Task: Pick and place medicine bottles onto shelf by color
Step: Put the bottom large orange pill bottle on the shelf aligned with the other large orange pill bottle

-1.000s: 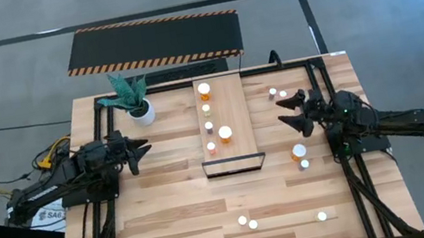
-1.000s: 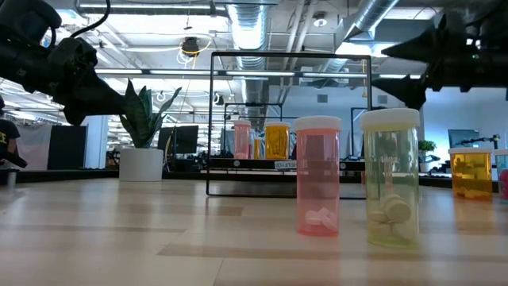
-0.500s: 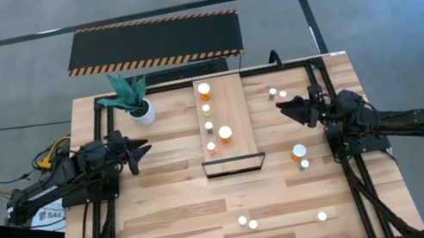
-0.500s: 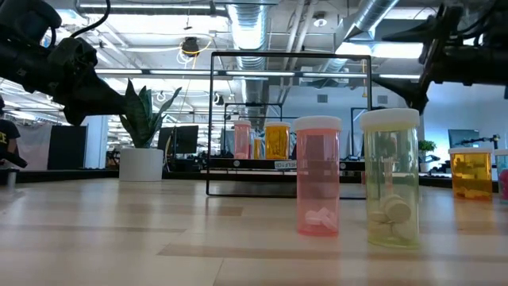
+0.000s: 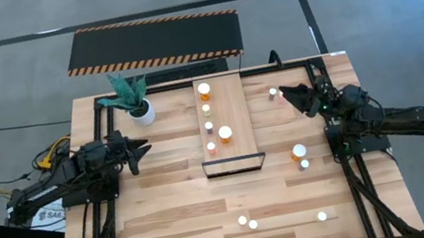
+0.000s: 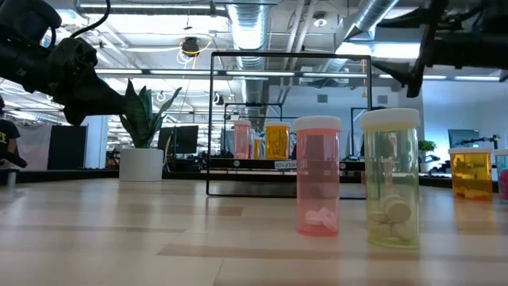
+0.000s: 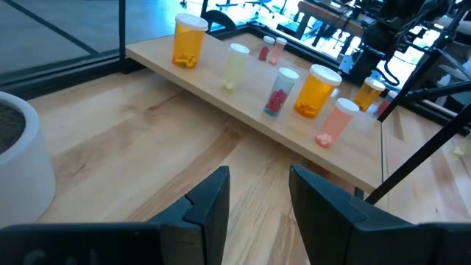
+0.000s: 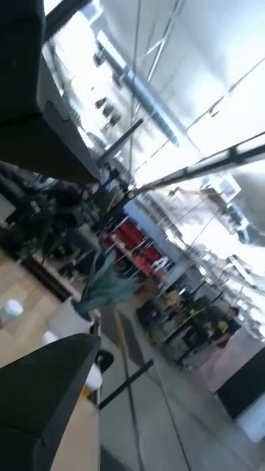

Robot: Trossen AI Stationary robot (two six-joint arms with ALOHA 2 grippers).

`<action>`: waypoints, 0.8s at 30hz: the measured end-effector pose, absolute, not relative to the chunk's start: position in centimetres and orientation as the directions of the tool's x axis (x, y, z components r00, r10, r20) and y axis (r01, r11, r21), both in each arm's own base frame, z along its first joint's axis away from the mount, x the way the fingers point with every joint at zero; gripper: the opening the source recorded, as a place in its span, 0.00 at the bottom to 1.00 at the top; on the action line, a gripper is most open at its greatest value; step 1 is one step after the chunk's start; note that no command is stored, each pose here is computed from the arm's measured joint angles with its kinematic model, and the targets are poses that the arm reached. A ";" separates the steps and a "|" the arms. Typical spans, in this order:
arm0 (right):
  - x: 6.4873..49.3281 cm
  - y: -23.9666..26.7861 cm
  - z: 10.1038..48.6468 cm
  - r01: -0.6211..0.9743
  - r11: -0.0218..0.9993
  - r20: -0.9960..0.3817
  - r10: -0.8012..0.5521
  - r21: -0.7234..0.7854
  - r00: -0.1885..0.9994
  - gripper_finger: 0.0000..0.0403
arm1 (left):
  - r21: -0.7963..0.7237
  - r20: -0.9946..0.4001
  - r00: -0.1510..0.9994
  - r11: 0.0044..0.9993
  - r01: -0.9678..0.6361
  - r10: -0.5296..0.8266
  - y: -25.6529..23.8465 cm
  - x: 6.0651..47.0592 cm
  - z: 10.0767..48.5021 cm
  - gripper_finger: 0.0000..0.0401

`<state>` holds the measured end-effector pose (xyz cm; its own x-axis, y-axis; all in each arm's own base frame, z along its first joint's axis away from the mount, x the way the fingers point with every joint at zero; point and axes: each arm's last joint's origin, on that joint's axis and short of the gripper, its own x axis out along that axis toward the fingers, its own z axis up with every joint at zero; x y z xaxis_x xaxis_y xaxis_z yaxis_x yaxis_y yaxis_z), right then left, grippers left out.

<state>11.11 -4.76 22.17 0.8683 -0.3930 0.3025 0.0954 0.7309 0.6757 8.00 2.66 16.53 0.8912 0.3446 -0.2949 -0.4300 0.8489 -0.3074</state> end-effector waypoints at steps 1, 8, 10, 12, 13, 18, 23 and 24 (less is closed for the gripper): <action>11.3 -4.8 22.5 0.103 0.730 0.294 -0.395 0.676 0.870 0.93 | -0.307 -0.295 0.891 0.849 -0.430 0.344 2.7 8.0 16.5 0.32; 13.3 -5.7 24.7 0.149 0.684 0.206 -0.409 0.714 0.889 0.93 | -0.307 -0.295 0.891 0.849 -0.430 0.345 2.7 8.0 16.5 0.32; 14.2 -6.1 25.1 0.173 0.639 0.160 -0.428 0.749 0.889 0.93 | -0.308 -0.295 0.891 0.849 -0.430 0.344 2.7 8.0 16.5 0.32; 15.3 -6.5 25.4 0.213 0.580 0.085 -0.443 0.786 0.893 0.93 | -0.307 -0.295 0.891 0.849 -0.430 0.345 2.7 8.0 16.5 0.32; 15.8 -6.7 25.5 0.241 0.551 0.042 -0.451 0.799 0.892 0.93 | -0.308 -0.295 0.891 0.849 -0.429 0.344 2.7 8.0 16.5 0.32; 18.4 -7.0 26.6 0.327 0.444 -0.121 -0.432 0.834 0.894 0.93 | -0.307 -0.295 0.891 0.849 -0.430 0.345 2.7 8.0 16.5 0.32; 20.8 -6.3 27.4 0.439 0.397 -0.302 -0.362 0.806 0.882 0.93 | -0.308 -0.295 0.891 0.849 -0.430 0.344 2.7 8.0 16.5 0.32; 21.2 -6.2 27.5 0.465 0.393 -0.340 -0.348 0.793 0.874 0.93 | -0.308 -0.295 0.891 0.849 -0.430 0.344 2.7 8.0 16.5 0.32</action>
<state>21.21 -6.16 27.54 0.8737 -0.3483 -0.3397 0.4652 0.3934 0.7930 8.00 2.66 16.53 0.8914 0.3443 -0.2949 -0.4296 0.8490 -0.3075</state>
